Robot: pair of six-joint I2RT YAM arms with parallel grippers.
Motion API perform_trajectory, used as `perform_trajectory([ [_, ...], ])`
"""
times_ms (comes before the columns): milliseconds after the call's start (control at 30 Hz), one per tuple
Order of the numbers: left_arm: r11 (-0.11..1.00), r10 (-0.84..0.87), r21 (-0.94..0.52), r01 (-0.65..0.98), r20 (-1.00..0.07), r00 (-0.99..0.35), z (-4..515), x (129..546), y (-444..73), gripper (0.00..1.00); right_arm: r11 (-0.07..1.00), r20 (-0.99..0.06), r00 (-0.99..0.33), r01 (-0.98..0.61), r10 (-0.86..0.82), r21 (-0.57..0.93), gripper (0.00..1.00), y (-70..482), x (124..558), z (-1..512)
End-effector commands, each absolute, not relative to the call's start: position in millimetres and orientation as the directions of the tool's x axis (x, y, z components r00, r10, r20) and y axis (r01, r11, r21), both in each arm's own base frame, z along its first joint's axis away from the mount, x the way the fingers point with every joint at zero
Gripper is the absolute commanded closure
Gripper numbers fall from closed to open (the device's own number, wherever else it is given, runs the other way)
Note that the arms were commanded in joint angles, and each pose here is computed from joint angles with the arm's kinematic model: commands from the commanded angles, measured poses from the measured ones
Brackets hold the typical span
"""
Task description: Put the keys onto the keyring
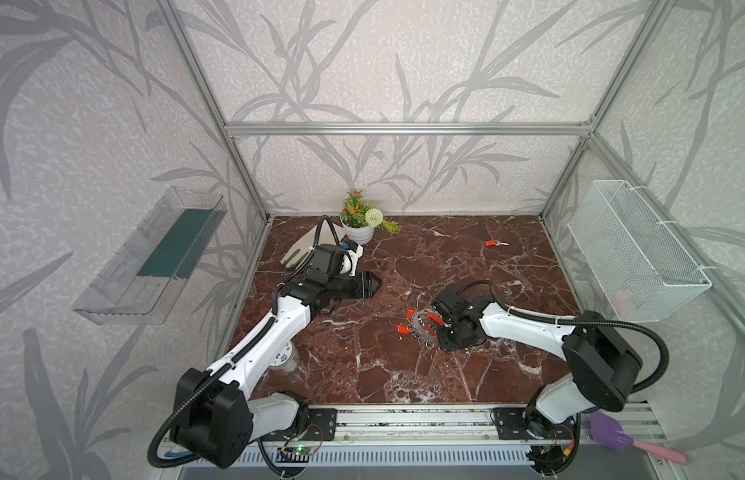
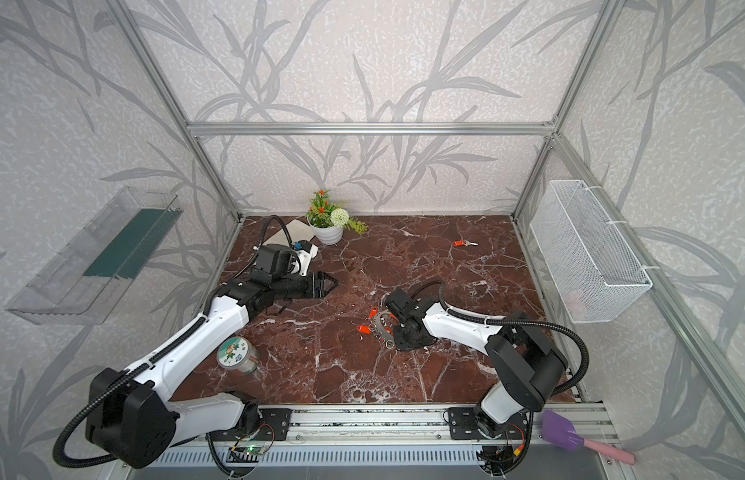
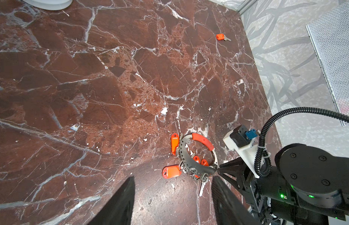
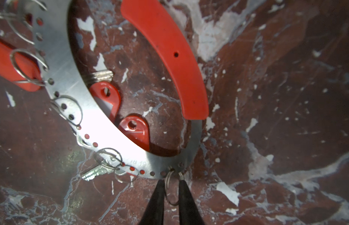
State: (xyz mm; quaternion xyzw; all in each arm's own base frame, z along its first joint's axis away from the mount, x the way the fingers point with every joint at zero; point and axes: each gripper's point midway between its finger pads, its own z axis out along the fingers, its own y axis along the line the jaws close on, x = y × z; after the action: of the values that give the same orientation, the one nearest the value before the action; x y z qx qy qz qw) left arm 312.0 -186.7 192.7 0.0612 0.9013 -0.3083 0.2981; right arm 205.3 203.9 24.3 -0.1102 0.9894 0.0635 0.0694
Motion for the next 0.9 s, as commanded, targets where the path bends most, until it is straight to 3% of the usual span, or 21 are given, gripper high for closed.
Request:
perform_trajectory([
  [0, 0.794, -0.071, -0.522, 0.313, -0.590, -0.804, 198.2, 315.0, -190.1, 0.37, 0.970, -0.138, -0.966, -0.230, -0.217, 0.083, 0.87, 194.3, 197.1, 24.3],
  [867, 0.787, -0.072, -0.529, 0.317, -0.590, -0.804, 200.4, 311.4, -191.3, 0.37, 0.966, -0.181, -0.956, -0.248, -0.233, 0.067, 0.91, 191.3, 197.7, 29.3],
])
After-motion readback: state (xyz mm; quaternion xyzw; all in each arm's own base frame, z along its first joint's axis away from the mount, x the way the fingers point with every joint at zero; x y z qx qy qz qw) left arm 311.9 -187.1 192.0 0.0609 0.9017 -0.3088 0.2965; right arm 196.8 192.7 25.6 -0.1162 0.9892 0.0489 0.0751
